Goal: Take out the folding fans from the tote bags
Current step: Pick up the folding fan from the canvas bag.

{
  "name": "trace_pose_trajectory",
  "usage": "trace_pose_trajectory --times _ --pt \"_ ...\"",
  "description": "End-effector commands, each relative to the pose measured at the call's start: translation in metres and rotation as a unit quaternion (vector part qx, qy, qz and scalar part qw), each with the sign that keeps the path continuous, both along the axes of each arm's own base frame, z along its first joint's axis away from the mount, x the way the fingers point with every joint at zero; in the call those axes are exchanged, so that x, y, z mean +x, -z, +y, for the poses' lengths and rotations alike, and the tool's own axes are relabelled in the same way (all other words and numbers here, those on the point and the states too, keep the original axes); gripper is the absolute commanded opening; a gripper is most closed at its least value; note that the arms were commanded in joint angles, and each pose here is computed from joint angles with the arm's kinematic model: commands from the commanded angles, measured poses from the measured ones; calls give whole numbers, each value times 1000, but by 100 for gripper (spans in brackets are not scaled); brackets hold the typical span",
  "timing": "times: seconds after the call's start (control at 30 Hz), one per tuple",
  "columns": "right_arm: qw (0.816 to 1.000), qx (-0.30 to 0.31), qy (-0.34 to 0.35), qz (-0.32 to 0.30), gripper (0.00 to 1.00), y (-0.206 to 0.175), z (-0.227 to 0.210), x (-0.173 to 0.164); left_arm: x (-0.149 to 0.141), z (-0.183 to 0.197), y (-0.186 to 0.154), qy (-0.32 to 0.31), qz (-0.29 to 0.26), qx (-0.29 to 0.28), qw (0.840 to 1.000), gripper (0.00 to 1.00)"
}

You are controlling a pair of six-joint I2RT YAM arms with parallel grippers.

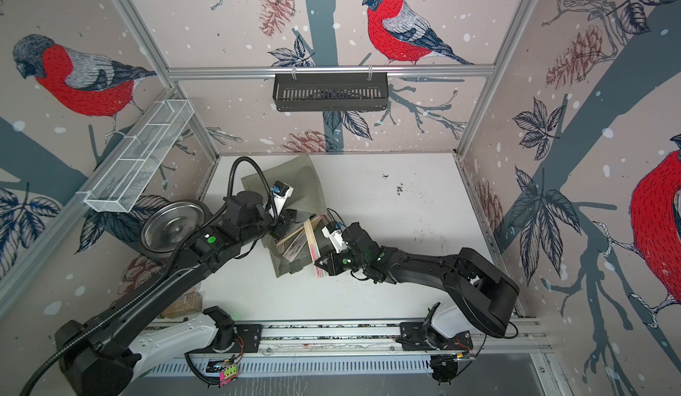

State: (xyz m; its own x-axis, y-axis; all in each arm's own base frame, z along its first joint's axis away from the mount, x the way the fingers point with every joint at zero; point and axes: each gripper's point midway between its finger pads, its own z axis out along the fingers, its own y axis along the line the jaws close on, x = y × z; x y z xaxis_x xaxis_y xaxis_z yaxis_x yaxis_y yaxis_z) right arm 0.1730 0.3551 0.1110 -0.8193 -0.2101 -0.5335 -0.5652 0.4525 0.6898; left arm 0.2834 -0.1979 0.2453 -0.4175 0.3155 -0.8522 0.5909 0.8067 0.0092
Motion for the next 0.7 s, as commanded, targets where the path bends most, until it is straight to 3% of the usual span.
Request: trace_pose_trajectory --times 0.0,0.07,0.17,0.37,0.57,0.67 --pt "999 -7 6 -37 13 -7 3 11 4 -1 -10 -5 -17 -13 1000 0" --pt "998 -51 19 -22 12 12 3 19 4 -1 -12 -5 -19 -15 1000 0" --pt "998 -66 -18 2 13 33 24 7 4 -2 -12 -3 -18 -16 1000 0" --pt "986 -115 -112 -43 13 48 72 -20 4 -2 -11 -3 -17 -16 1000 0" --pt "995 -95 18 2 11 50 15 35 4 -2 -11 -2 -18 -16 1000 0" --pt "997 -78 13 -16 11 38 5 31 3 -3 -11 -1 -16 -16 1000 0"
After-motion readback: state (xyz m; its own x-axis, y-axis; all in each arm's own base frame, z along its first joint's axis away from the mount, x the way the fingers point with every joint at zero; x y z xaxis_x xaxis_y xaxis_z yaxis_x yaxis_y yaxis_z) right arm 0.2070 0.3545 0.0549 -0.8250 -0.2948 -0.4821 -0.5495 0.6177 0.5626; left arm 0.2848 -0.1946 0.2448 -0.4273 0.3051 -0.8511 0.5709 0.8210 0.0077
